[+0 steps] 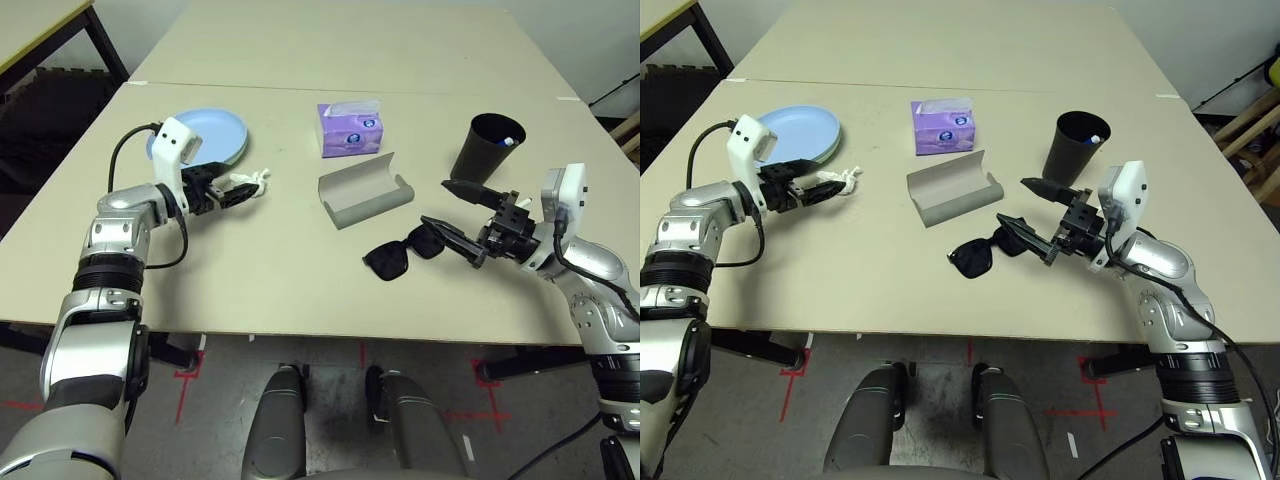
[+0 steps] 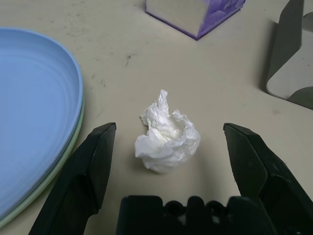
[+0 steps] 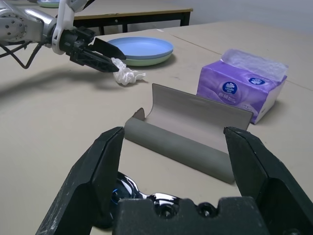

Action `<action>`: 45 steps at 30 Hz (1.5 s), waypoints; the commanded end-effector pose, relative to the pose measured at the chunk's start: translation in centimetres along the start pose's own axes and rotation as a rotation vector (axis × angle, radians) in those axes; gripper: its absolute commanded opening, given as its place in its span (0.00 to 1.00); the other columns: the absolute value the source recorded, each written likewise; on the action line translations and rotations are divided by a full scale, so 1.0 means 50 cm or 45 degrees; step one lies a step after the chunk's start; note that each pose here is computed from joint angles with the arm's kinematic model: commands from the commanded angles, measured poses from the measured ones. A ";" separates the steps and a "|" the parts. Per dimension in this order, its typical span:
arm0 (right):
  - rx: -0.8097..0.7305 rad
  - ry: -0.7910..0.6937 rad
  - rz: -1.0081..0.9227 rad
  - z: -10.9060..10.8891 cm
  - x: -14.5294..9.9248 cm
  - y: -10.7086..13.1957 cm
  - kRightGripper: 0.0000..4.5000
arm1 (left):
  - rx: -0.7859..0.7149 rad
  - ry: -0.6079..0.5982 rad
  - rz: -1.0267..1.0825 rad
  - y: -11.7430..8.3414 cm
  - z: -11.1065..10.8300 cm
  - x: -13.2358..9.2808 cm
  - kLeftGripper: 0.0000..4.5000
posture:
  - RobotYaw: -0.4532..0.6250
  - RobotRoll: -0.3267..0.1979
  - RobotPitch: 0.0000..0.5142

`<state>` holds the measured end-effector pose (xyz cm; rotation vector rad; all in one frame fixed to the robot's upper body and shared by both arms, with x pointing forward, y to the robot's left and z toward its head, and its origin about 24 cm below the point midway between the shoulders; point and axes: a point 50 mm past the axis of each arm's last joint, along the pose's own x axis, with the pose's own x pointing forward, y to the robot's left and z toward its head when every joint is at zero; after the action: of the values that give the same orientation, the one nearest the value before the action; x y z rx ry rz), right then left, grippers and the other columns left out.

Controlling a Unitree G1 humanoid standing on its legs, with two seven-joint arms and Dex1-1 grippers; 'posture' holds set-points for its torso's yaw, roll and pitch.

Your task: Organize and tidy the items on the table.

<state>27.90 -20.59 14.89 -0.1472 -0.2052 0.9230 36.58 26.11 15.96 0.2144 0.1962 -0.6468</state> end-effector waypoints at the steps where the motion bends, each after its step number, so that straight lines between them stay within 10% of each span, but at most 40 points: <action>1: -0.010 0.004 -0.003 0.002 -0.005 0.004 1.00 | 0.000 0.032 -0.035 -0.007 -0.008 0.008 0.96 | 0.51 0.62 0.36; 13: -0.015 -0.007 -0.009 0.010 -0.005 0.008 1.00 | -0.034 0.079 -0.057 -0.011 -0.022 0.012 0.01 | 0.50 0.62 0.38; 32: -0.009 -0.010 -0.012 0.005 0.000 0.004 1.00 | -0.054 -0.241 0.132 0.036 0.138 0.005 0.01 | 0.52 0.62 0.36; 45: -0.011 -0.020 -0.009 0.005 0.004 0.004 1.00 | -0.031 -0.252 0.855 0.108 0.165 -0.012 0.01 | 0.51 0.62 0.35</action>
<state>27.90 -20.18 15.25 -0.1432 -0.2261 0.9185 40.25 28.35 24.71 0.1838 -0.0594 -0.0545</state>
